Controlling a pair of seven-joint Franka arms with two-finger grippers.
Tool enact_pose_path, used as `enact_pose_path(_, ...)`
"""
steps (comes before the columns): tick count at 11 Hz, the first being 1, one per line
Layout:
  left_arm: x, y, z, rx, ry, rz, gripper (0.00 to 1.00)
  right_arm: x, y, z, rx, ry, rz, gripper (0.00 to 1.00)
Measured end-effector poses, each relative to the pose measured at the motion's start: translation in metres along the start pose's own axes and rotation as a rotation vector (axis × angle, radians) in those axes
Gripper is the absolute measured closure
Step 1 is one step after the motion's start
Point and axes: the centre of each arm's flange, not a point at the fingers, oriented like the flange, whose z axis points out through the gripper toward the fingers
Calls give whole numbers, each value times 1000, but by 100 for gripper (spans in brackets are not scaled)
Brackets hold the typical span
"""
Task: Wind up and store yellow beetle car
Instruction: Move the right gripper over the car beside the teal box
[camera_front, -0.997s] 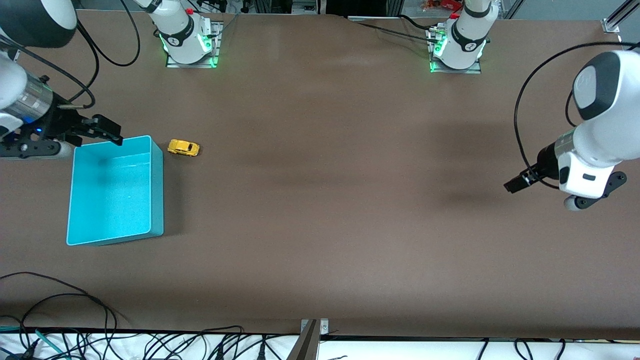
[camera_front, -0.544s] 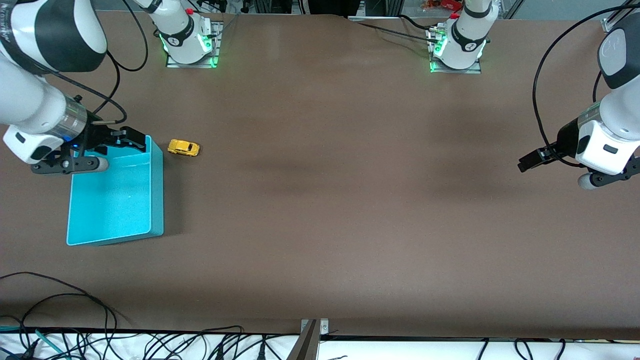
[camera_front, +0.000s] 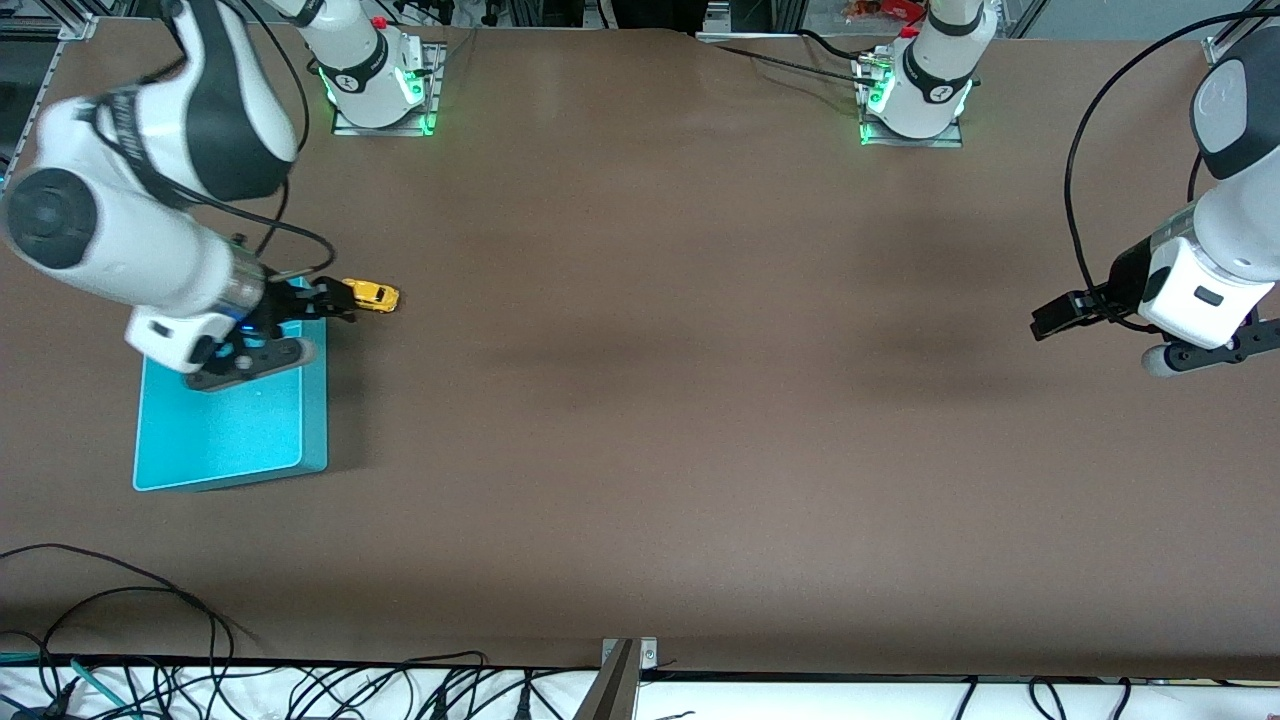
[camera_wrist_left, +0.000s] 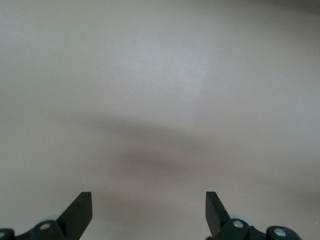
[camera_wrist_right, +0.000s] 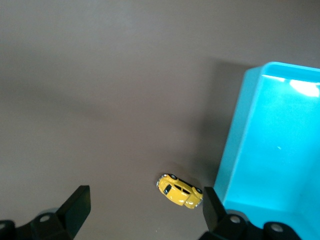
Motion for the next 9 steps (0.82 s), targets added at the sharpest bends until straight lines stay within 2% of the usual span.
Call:
enact_pose_path(5, -1, 3, 0, 0, -1, 16, 0, -34, -33, 106, 10, -75, -254, 0)
enact_pose_path(9, -1, 3, 0, 0, -1, 56, 0, -73, -41, 145, 5, -63, -567, 0)
